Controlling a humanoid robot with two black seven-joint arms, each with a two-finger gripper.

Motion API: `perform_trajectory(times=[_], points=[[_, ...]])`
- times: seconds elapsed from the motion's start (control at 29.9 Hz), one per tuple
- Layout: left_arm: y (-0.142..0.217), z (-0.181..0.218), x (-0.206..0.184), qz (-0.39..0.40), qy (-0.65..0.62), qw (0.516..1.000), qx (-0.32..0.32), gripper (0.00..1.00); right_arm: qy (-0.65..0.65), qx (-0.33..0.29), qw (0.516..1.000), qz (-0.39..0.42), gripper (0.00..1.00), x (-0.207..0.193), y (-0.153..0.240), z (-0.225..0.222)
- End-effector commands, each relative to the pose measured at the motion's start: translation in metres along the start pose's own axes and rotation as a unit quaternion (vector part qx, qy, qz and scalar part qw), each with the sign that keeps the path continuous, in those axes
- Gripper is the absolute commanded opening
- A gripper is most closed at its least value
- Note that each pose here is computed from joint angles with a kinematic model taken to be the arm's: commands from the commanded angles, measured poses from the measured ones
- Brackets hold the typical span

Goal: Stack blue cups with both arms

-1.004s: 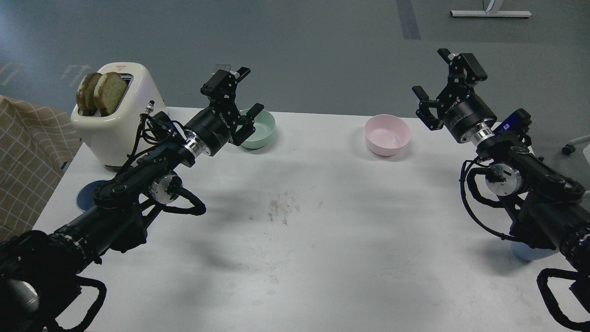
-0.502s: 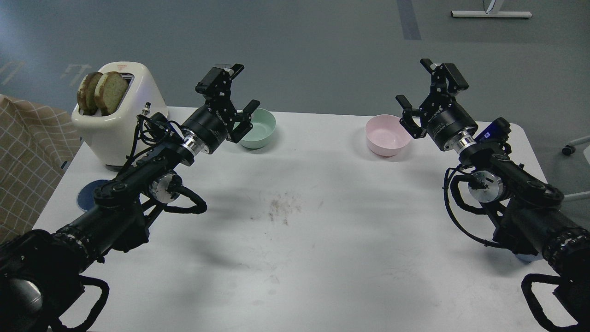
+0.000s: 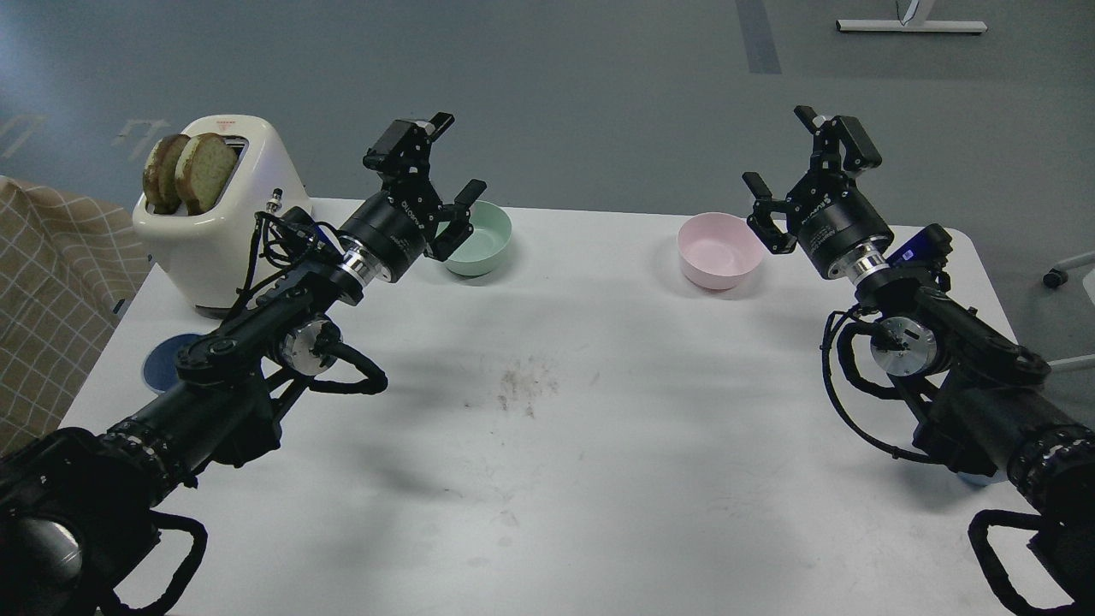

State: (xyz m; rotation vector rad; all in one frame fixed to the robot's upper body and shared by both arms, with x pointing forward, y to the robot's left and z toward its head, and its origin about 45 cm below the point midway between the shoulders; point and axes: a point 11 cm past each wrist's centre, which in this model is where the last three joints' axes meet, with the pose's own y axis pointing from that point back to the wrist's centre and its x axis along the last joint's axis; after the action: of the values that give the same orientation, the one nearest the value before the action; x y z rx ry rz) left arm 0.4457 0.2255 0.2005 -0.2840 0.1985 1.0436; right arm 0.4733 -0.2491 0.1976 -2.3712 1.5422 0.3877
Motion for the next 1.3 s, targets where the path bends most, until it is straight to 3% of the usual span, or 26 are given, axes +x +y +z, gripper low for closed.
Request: perform_trajectory(times=[0.0, 1.27], points=[[-0.0014, 0.0037, 0.0004, 0.001, 0.003, 1.0, -0.007, 0.98, 0.0, 0.0, 1.0, 0.0, 1.0, 0.0002, 0.0, -0.0006], [-0.001, 0.0041, -0.0022, 0.0, 0.035, 0.999, -0.018, 0.98, 0.003, -0.001, 1.0, 0.002, 1.0, 0.0028, 0.0011, -0.0011]])
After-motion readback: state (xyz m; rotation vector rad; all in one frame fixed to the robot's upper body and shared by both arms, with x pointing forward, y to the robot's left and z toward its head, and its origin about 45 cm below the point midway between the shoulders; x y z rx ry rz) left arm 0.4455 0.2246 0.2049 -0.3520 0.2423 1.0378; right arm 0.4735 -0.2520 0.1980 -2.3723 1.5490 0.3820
